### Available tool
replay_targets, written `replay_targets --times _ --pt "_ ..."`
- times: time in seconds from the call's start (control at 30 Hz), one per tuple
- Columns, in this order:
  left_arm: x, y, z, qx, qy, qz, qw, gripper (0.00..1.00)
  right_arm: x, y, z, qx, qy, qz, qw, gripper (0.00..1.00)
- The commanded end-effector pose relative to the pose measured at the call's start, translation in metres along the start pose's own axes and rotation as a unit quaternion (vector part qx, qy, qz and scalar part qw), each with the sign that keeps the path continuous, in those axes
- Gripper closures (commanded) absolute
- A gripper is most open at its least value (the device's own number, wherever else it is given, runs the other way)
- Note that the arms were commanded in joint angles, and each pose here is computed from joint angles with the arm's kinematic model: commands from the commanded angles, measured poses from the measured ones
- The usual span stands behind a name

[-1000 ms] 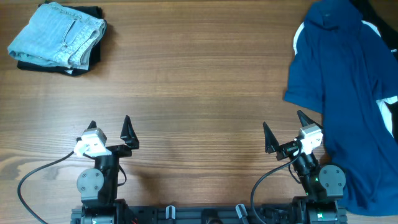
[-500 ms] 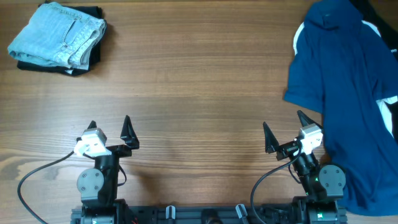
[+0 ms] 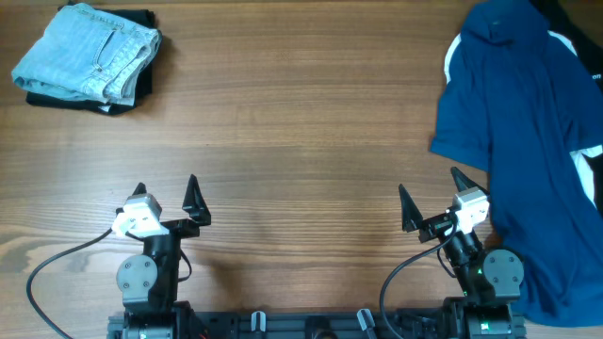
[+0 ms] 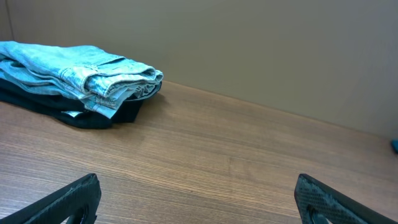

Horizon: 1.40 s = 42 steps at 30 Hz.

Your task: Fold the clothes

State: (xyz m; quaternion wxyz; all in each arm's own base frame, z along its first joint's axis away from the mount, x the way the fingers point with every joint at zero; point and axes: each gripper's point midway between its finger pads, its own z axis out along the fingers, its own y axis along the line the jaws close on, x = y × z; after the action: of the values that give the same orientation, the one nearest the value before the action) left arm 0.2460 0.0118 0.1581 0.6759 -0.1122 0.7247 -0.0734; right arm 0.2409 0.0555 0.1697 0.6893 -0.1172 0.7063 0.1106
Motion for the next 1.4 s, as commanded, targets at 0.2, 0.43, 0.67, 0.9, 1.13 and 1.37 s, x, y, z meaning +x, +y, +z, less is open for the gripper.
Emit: replay_targets --times 0.2,0.43,0.67,0.9,1.13,1.37 --pt "0.001 0.001 0.0 -0.001 0.0 -0.005 1.0 0.0 -0.019 -0.017 -0.002 0.052 -0.037 -0.044 0.997 0.0" --pt "-0.001 -0.004 0.0 0.014 -0.004 -0.005 1.0 0.0 -0.036 -0.018 -0.004 0.058 -0.067 -0.07 0.994 0.0" --pt "-0.06 -0.028 -0.008 0.043 -0.023 -0.003 0.999 0.0 -0.103 -0.032 0.007 0.085 -0.06 -0.08 0.991 0.0" --pt "-0.113 -0.05 0.049 0.015 0.172 -0.009 0.985 0.0 -0.187 -0.063 0.105 0.062 0.062 -0.09 0.992 0.0" --pt "-0.079 -0.042 0.111 -0.026 0.357 0.0 0.934 0.0 -0.145 -0.1 0.166 0.01 0.249 -0.011 0.968 0.0" --pt "0.0 -0.057 0.148 0.042 0.468 -0.058 0.881 0.0 -0.017 -0.116 0.185 0.017 0.406 0.115 0.906 0.02"
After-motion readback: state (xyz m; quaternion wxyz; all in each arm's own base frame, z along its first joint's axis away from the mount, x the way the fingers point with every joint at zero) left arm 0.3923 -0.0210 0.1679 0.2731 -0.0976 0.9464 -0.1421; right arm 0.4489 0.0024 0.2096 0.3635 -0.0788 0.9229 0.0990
